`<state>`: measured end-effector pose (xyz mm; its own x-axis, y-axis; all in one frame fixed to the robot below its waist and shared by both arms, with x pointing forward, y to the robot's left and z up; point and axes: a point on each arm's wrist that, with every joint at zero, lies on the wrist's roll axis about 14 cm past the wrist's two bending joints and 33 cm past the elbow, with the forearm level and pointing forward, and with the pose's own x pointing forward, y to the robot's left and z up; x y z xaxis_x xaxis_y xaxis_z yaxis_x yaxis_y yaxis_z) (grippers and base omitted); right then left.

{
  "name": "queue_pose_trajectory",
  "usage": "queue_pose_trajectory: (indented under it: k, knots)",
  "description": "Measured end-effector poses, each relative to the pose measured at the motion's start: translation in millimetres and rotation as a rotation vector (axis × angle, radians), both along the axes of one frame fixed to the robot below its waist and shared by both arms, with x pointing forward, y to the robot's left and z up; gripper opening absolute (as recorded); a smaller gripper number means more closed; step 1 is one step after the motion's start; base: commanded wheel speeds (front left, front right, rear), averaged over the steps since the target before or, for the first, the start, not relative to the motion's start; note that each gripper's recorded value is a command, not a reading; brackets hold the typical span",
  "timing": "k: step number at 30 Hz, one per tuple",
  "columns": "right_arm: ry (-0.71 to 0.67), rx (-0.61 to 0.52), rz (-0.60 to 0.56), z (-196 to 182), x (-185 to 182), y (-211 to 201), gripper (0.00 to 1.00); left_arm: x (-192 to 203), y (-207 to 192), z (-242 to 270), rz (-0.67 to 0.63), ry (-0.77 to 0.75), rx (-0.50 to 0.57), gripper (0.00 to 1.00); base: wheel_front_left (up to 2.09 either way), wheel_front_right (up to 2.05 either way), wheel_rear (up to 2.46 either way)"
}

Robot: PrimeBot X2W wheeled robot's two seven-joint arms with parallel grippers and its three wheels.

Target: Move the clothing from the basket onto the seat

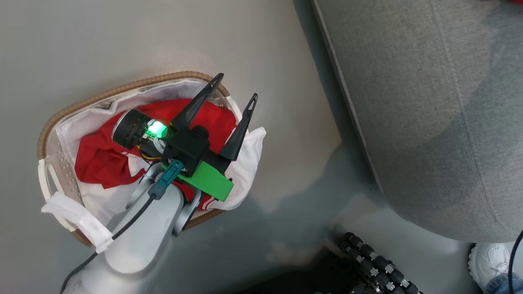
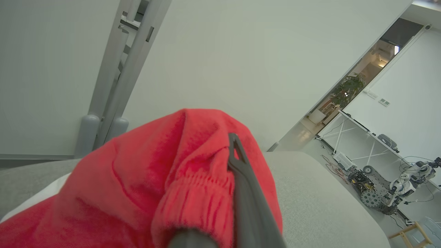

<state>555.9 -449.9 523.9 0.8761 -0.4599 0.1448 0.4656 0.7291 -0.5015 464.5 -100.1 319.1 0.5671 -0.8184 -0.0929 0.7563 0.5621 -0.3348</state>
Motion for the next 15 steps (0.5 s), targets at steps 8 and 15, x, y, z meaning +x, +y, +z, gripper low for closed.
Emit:
queue_pose_trajectory:
  k: [8, 15]
  knots:
    - [0.164, 0.126, -0.059, -89, -33, 4, 0.14, -2, 6, -18, 0.003, 0.030, 0.022, 1.00, 0.00, 0.00, 0.00]
    - [0.208, 0.164, -0.069, -106, -59, 14, 1.00, -4, -1, -6, -0.015, 0.013, 0.013, 1.00, 0.00, 0.00, 0.00]
